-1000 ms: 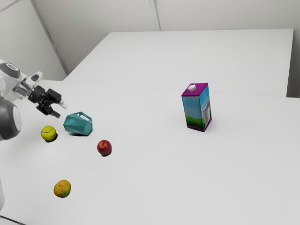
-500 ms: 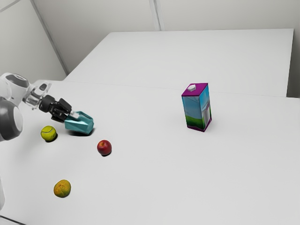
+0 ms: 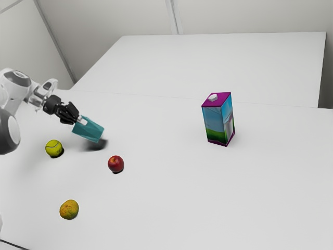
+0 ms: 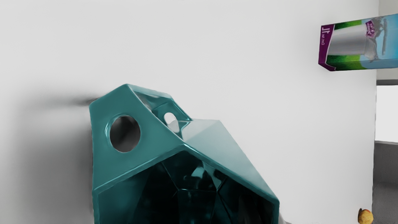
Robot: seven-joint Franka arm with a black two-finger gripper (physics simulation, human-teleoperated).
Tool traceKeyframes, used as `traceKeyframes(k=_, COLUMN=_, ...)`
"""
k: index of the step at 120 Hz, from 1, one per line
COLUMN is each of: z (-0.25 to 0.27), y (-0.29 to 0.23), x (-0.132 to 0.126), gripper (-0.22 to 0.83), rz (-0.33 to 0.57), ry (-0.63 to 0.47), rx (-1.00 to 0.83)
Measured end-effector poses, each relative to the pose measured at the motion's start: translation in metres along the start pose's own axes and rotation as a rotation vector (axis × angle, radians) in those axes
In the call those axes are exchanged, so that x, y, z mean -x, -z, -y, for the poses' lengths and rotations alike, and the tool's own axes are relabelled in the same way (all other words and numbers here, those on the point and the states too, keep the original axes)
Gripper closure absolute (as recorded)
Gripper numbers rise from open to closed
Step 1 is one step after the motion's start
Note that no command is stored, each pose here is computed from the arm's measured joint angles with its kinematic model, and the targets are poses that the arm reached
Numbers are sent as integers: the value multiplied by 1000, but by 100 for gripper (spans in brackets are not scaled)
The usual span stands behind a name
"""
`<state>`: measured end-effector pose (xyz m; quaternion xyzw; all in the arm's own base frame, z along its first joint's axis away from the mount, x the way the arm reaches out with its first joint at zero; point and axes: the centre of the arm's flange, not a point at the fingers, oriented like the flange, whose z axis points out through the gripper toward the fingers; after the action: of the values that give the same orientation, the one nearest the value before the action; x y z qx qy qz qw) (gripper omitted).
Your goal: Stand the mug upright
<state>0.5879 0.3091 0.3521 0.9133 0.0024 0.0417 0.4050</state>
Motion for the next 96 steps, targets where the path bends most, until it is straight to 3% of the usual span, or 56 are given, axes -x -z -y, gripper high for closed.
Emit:
traceKeyframes(k=24, z=-104, y=8, x=-19, gripper=78, rz=93, ry=-146, rx=-152)
traceKeyframes(k=55, z=-240, y=-27, x=-40, gripper=78, rz=199, ry=-304, rx=-431)
traceKeyframes(k=68, z=-267, y=-37, x=-41, gripper=79, rz=202, ry=-302, rx=-521)
traceKeyframes(k=96, z=-278, y=-78, x=-13, gripper=79, rz=190, ry=-239, rx=-668)
